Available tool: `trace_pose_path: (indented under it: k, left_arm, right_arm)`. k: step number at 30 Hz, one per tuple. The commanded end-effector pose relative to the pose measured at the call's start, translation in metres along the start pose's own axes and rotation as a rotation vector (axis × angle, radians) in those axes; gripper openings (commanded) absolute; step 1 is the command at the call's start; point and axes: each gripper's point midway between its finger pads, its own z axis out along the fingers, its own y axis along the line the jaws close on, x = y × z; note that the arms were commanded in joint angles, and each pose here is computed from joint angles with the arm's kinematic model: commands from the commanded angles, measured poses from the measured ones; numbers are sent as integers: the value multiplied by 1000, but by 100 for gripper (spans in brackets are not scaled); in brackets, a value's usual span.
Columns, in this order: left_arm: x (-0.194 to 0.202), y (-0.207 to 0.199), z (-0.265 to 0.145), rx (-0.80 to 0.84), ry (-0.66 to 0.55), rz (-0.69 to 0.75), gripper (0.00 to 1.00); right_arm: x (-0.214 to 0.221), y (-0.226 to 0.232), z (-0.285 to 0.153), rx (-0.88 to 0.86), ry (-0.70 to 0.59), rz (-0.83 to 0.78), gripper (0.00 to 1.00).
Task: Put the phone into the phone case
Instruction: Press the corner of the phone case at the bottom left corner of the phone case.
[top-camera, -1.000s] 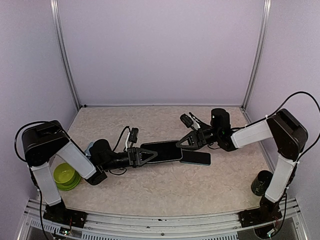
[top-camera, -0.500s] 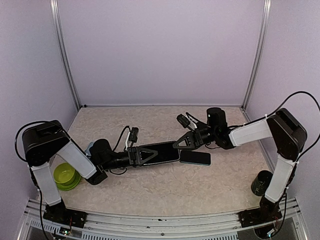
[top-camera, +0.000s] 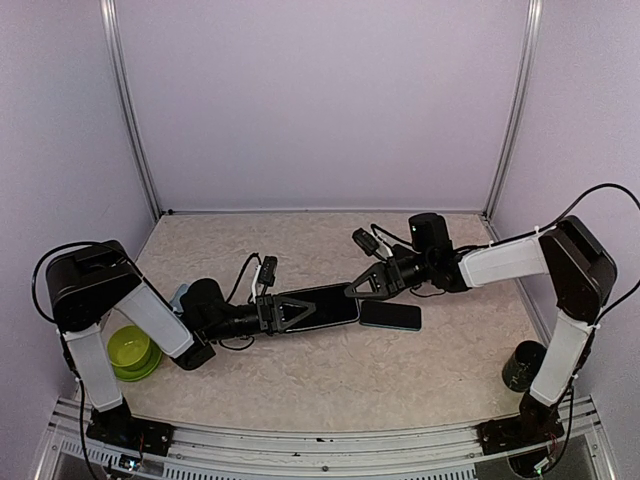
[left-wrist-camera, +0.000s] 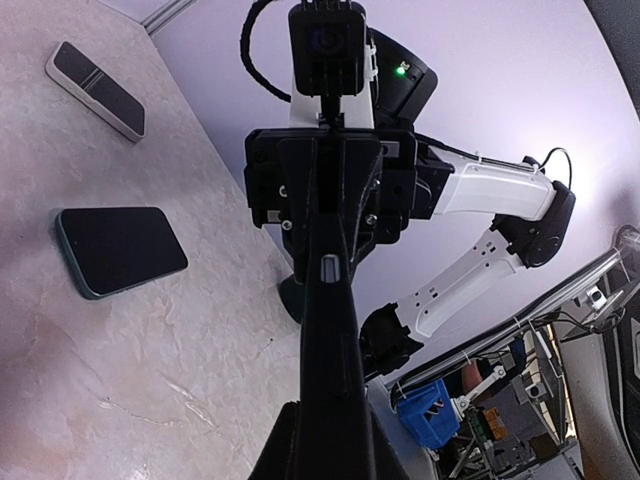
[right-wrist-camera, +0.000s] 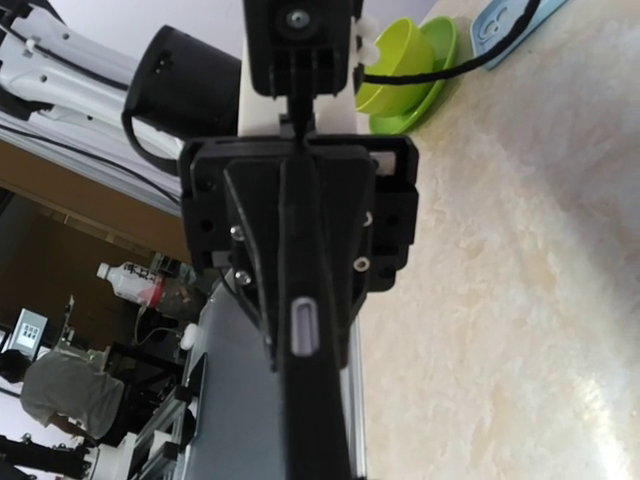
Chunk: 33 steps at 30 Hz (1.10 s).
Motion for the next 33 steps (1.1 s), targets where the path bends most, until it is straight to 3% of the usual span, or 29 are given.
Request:
trace_pose_path:
  k: [1, 6, 11, 22, 33]
  left_arm:
    - [-10, -28, 3, 102, -29, 62, 0]
    - [-12, -29, 2, 101, -40, 70, 0]
    - [-15, -32, -1, 103, -58, 80, 0]
    - [-25, -32, -12, 80, -119, 99, 0]
    - [-34, -32, -16, 58, -161, 112, 0]
  right_arm:
    - [-13, 0, 1, 54, -33, -40, 2]
    - [-11, 0, 1, 58, -31, -38, 30]
    - [-7, -2, 1, 60, -25, -30, 41]
    - [4, 4, 8, 31, 8, -44, 43]
    - [14, 12, 16, 14, 48, -73, 38]
